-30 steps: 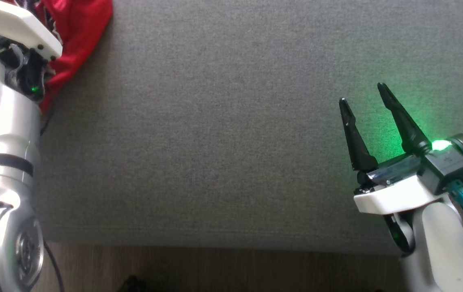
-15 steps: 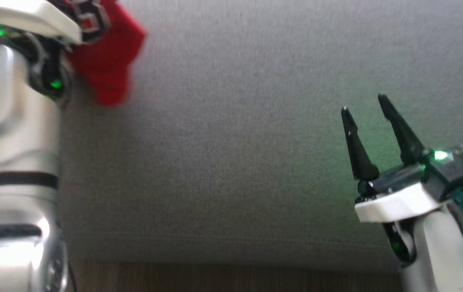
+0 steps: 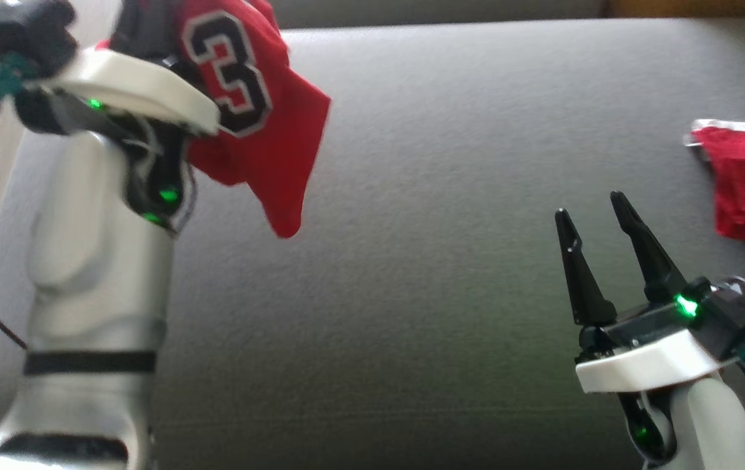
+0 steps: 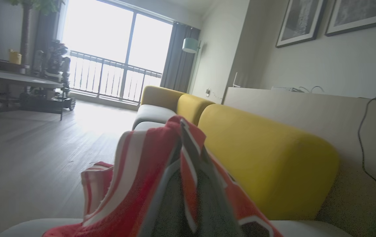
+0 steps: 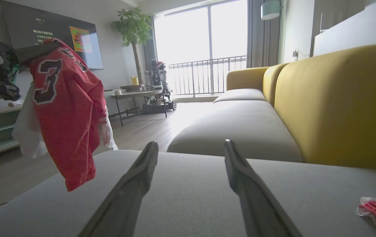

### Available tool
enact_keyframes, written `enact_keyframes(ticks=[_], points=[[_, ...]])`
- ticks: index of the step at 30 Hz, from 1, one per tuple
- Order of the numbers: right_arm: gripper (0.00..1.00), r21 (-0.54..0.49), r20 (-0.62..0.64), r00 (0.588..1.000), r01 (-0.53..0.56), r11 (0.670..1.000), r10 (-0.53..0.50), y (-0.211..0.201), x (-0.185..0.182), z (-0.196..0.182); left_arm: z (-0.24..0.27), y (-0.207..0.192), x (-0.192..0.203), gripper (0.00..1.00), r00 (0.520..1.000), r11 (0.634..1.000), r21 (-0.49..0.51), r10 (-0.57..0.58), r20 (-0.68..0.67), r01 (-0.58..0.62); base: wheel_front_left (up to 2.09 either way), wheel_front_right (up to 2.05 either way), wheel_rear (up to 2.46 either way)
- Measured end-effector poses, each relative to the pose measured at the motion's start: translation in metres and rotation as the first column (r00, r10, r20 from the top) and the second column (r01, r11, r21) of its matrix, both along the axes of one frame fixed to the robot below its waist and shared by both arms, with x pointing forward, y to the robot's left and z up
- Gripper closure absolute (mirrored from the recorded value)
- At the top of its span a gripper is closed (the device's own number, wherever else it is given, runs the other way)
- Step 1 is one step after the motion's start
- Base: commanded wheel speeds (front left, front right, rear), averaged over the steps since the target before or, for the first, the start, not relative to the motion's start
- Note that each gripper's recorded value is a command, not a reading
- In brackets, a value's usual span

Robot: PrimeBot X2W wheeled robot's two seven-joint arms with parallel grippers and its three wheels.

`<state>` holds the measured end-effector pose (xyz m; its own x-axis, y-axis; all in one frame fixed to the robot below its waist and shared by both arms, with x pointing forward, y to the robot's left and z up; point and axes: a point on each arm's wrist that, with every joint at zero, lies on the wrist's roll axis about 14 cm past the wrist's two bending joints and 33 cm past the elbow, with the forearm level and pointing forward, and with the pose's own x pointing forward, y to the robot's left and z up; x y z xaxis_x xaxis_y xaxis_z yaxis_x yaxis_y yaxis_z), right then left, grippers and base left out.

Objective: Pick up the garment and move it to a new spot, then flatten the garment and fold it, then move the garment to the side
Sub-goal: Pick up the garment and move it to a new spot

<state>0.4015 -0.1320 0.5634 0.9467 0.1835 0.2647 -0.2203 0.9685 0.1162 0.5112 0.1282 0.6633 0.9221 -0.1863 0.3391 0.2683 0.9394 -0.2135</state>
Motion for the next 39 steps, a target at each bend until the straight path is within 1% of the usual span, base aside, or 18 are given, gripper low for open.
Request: enact_keyframes(ticks=[2,7,12,13,18,22,23,24,25,27,28,30,31,32,34,36,38,39], points=[[0.0,0.002,0.017,1.0,0.024,1.0,-0.024,-0.008,-0.009,0.006,0.008,-0.019,-0.01,1.0,0.999,0.999,-0.009,-0.041,0.021,0.041,0.0,0.0,0.0],[0.0,0.017,0.053,0.995,0.087,0.996,-0.088,-0.031,-0.029,0.02,0.008,-0.058,-0.026,1.0,0.994,0.991,-0.078,-0.108,-0.002,0.108,0.0,0.0,0.0],[0.0,0.017,0.089,0.981,0.171,0.985,-0.172,-0.058,-0.044,0.032,-0.012,-0.115,-0.041,1.0,0.971,0.96,-0.19,-0.225,-0.077,0.207,0.0,0.0,0.0],[0.0,0.017,0.089,0.981,0.171,0.985,-0.172,-0.058,-0.044,0.032,-0.012,-0.115,-0.041,1.0,0.971,0.96,-0.19,-0.225,-0.077,0.207,0.0,0.0,0.0],[0.0,0.012,0.069,0.965,0.254,0.967,-0.255,-0.084,-0.051,0.026,-0.045,-0.179,-0.053,1.0,0.914,0.914,-0.237,-0.372,-0.161,0.33,0.0,0.0,0.0],[0.0,-0.008,0.041,0.953,0.3,0.954,-0.3,-0.099,-0.049,0.018,-0.09,-0.218,-0.057,1.0,0.851,0.883,-0.25,-0.456,-0.259,0.397,0.0,0.0,0.0],[0.0,-0.011,0.038,0.95,0.312,0.95,-0.311,-0.103,-0.048,0.017,-0.102,-0.225,-0.058,1.0,0.829,0.871,-0.273,-0.478,-0.289,0.408,0.0,0.0,0.0],[0.0,-0.009,0.038,0.946,0.321,0.947,-0.321,-0.106,-0.047,0.017,-0.113,-0.232,-0.059,0.66,0.807,0.86,-0.298,-0.498,-0.317,0.414,0.0,0.0,0.0],[0.0,-0.01,0.037,0.943,0.331,0.944,-0.33,-0.11,-0.046,0.017,-0.125,-0.24,-0.062,0.0,0.782,0.847,-0.32,-0.52,-0.342,0.424,0.0,0.0,0.0],[0.0,-0.015,0.034,0.938,0.346,0.938,-0.346,-0.115,-0.043,0.017,-0.143,-0.254,-0.068,0.0,0.731,0.817,-0.365,-0.569,-0.377,0.447,0.0,0.0,0.0],[0.0,-0.018,0.03,0.935,0.353,0.936,-0.352,-0.118,-0.042,0.016,-0.151,-0.261,-0.072,0.0,0.707,0.804,-0.37,-0.589,-0.391,0.466,0.0,0.0,0.0],[0.0,-0.028,0.013,0.931,0.364,0.931,-0.364,-0.121,-0.04,0.01,-0.156,-0.275,-0.08,0.0,0.661,0.764,-0.395,-0.642,-0.389,0.509,0.0,0.0,0.0],[0.0,-0.032,0.006,0.929,0.37,0.928,-0.37,-0.123,-0.04,0.008,-0.157,-0.28,-0.082,0.0,0.646,0.751,-0.403,-0.657,-0.388,0.523,0.0,0.0,0.0],[0.0,-0.035,0.0,0.927,0.374,0.927,-0.374,-0.125,-0.039,0.006,-0.156,-0.283,-0.082,0.0,0.64,0.743,-0.403,-0.667,-0.382,0.534,0.0,0.0,0.0],[0.0,-0.036,-0.004,0.928,0.373,0.927,-0.373,-0.125,-0.037,0.004,-0.148,-0.283,-0.08,0.0,0.646,0.736,-0.401,-0.674,-0.359,0.545,0.0,0.0,0.0],[0.0,-0.035,-0.003,0.934,0.357,0.933,-0.357,-0.12,-0.033,0.003,-0.138,-0.279,-0.078,0.0,0.665,0.738,-0.394,-0.67,-0.332,0.547,0.0,0.0,0.0],[0.0,-0.031,0.002,0.942,0.335,0.942,-0.335,-0.113,-0.028,0.004,-0.125,-0.27,-0.074,0.0,0.701,0.753,-0.364,-0.651,-0.292,0.548,0.0,0.0,0.0],[0.0,-0.028,0.005,0.946,0.324,0.946,-0.324,-0.109,-0.026,0.005,-0.117,-0.262,-0.071,0.0,0.729,0.768,-0.344,-0.631,-0.266,0.539,0.0,0.0,0.0]])
